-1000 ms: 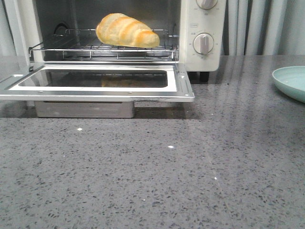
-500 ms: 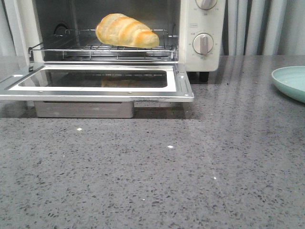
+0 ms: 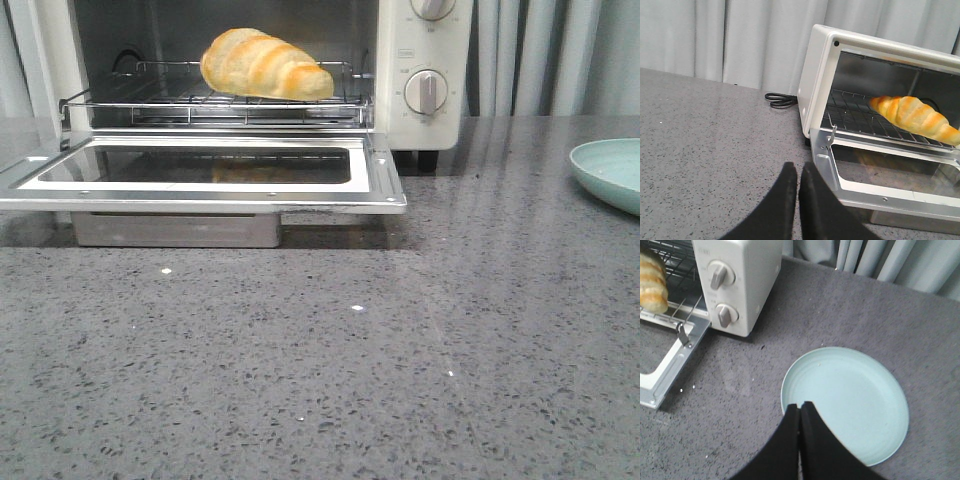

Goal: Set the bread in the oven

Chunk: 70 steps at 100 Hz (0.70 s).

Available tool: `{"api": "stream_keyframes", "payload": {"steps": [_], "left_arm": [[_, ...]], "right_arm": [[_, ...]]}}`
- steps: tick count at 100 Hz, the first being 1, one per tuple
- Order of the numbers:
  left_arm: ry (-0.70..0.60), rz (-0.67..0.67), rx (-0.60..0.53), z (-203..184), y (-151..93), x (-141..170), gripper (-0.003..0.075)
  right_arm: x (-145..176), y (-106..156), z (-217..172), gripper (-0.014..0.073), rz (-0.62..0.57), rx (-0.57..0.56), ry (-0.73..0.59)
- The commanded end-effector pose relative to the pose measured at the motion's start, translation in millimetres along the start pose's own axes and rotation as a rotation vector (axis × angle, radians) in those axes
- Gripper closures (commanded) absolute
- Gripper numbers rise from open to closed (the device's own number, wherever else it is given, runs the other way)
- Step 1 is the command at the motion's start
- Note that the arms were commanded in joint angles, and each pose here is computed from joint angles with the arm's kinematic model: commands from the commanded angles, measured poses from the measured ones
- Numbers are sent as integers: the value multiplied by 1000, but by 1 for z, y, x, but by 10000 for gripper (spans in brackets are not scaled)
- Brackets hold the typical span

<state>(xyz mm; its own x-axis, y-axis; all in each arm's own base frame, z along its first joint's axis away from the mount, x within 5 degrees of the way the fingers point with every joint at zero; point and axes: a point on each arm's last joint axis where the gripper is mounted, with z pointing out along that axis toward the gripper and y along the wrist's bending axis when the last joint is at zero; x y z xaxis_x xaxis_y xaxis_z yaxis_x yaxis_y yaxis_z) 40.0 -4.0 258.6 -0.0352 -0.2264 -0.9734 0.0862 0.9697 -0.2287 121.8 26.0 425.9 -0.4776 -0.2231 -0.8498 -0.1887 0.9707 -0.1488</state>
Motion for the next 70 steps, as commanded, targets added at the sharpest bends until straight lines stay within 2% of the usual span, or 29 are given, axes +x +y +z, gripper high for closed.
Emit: {"api": "stream_keyframes", "payload": {"steps": [1, 14, 44, 70], "left_arm": [[-128, -17, 26, -8, -4, -16, 741], [-128, -17, 26, -8, -4, -16, 741], [-128, -17, 26, -8, -4, -16, 741], [-128, -17, 26, -8, -4, -16, 741]], "right_arm": [[11, -1, -2, 670, 28, -10, -135], [48, 2, 11, 670, 89, -17, -163], [120, 6, 31, 670, 216, 38, -321], [166, 11, 37, 670, 276, 83, -404]]}}
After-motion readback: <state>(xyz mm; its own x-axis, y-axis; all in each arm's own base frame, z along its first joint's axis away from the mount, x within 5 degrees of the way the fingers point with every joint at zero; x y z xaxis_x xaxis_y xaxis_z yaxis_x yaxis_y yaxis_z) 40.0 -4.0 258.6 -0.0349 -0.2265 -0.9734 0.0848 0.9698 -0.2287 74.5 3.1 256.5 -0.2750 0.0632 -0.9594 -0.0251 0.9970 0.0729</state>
